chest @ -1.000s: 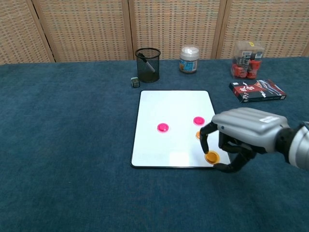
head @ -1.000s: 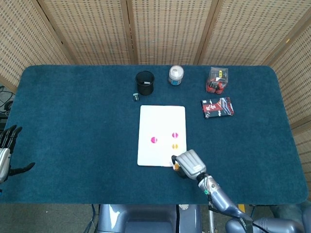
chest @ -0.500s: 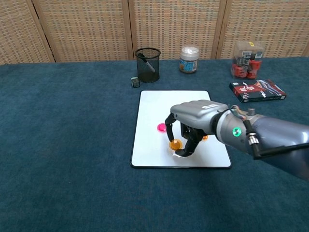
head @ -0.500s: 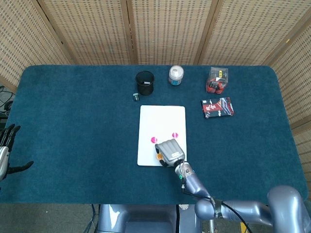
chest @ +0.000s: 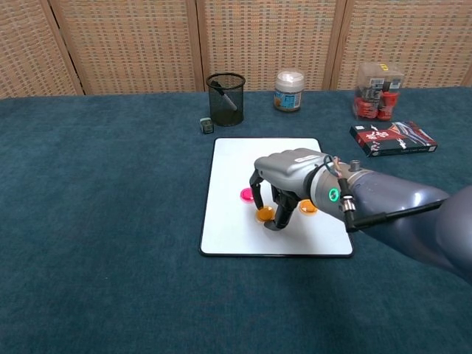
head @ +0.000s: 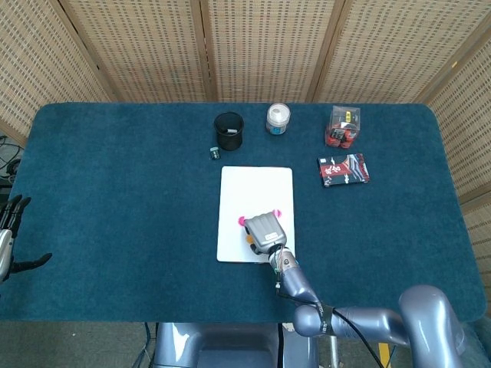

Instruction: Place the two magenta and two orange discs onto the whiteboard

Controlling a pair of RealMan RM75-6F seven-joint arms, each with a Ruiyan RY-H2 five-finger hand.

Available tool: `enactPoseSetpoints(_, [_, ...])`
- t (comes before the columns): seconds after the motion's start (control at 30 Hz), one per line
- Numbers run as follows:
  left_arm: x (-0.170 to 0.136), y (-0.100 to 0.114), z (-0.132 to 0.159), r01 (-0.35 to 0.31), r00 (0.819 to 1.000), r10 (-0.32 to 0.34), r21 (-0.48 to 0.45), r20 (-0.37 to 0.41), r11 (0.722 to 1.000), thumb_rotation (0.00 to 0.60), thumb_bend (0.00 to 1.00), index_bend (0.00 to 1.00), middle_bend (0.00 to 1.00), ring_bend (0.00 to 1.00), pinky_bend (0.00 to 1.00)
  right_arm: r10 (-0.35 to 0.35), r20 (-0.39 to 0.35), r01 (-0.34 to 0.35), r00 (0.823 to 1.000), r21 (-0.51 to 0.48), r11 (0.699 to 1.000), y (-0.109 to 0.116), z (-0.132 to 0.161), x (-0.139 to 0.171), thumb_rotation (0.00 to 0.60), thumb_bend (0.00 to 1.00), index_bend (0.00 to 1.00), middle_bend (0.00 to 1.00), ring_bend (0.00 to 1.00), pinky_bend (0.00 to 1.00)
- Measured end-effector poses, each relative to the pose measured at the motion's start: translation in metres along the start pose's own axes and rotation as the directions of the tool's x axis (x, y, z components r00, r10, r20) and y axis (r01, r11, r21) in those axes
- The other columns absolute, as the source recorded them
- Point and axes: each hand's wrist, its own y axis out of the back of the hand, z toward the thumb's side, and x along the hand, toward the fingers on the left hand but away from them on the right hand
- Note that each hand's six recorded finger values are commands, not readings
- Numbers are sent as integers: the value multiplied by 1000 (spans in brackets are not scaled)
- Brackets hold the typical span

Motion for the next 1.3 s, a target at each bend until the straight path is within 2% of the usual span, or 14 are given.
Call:
enactPoseSetpoints(0.8, [-1,3,-1,-8,1000,8,-10,2,1000,600,0,0,0,0,0,1,37,-2,999,18,1000,-3,2,-5,600,388,519,943,983,1000])
enactPoseSetpoints(1.3, [-2,5,0,-10,1000,10,-14,4,1000,600,0,0,0,0,0,1,16,-1,1000,11,1000,-5,13,-4,600,388,519,943,983,1000])
